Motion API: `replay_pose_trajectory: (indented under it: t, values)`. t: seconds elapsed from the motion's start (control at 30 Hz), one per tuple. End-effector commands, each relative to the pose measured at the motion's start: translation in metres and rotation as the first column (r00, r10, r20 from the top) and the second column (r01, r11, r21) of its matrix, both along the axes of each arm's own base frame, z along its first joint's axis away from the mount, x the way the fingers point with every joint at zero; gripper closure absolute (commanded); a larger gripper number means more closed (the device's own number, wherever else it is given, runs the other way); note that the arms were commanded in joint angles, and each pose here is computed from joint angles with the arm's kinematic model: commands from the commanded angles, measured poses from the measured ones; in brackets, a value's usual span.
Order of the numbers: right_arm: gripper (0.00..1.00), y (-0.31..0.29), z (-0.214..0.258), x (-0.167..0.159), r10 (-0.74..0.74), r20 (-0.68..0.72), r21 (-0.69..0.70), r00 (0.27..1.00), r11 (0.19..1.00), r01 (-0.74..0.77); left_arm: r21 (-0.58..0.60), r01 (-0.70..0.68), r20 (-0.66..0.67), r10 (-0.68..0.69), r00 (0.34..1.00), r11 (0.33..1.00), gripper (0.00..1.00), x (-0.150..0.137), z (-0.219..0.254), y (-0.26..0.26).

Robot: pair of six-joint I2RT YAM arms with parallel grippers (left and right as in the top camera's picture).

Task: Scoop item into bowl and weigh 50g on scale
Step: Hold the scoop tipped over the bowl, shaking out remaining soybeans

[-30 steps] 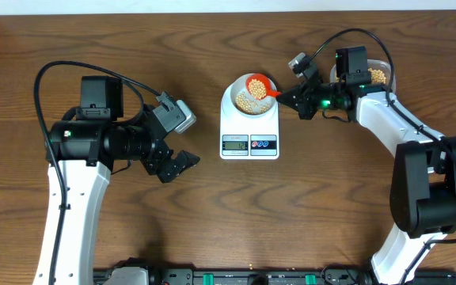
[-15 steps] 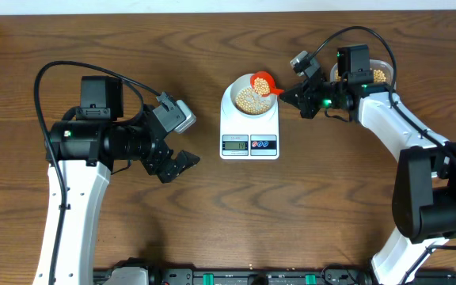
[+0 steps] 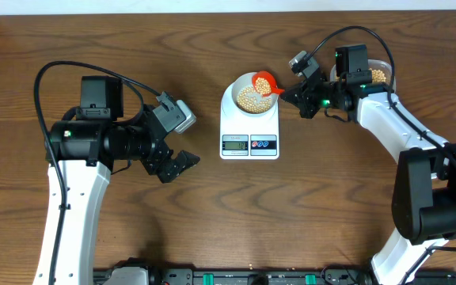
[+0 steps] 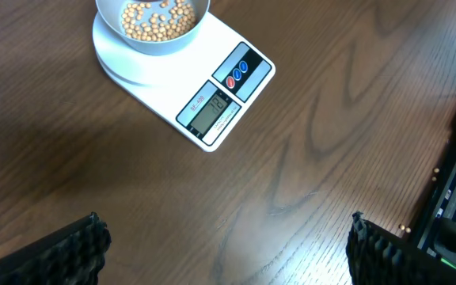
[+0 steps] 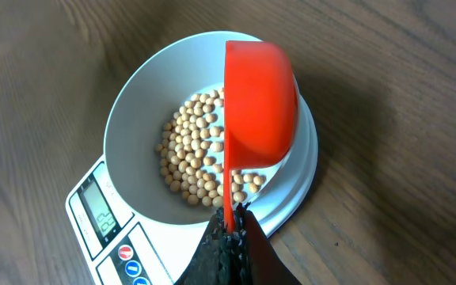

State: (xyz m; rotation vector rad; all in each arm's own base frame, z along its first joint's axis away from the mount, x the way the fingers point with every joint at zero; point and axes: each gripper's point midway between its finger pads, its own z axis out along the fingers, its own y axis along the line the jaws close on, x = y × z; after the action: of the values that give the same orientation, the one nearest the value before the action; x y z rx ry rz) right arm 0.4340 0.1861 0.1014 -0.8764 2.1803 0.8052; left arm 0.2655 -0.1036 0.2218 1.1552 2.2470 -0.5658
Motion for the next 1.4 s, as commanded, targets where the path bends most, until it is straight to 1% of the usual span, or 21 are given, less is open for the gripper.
replay_pose_trajectory:
  t: [0.0,0.83,1.37]
  values:
    - [0.99,0.004,0.013,-0.002,0.021,0.044,-0.003,0.999,1.0,-0.021,-0.013,-0.001,0.012,0.001,1.0,1.0,0.02,0.001,0.006,-0.001]
    - [0.99,0.003,0.014,0.001,0.013,0.058,-0.013,0.998,1.0,-0.012,-0.013,-0.001,0.012,0.001,1.0,1.0,0.02,0.001,0.006,-0.001]
    - [0.99,0.003,0.027,0.001,0.012,0.089,-0.01,0.996,1.0,-0.012,-0.013,-0.001,0.012,0.001,1.0,1.0,0.02,0.001,0.006,-0.001]
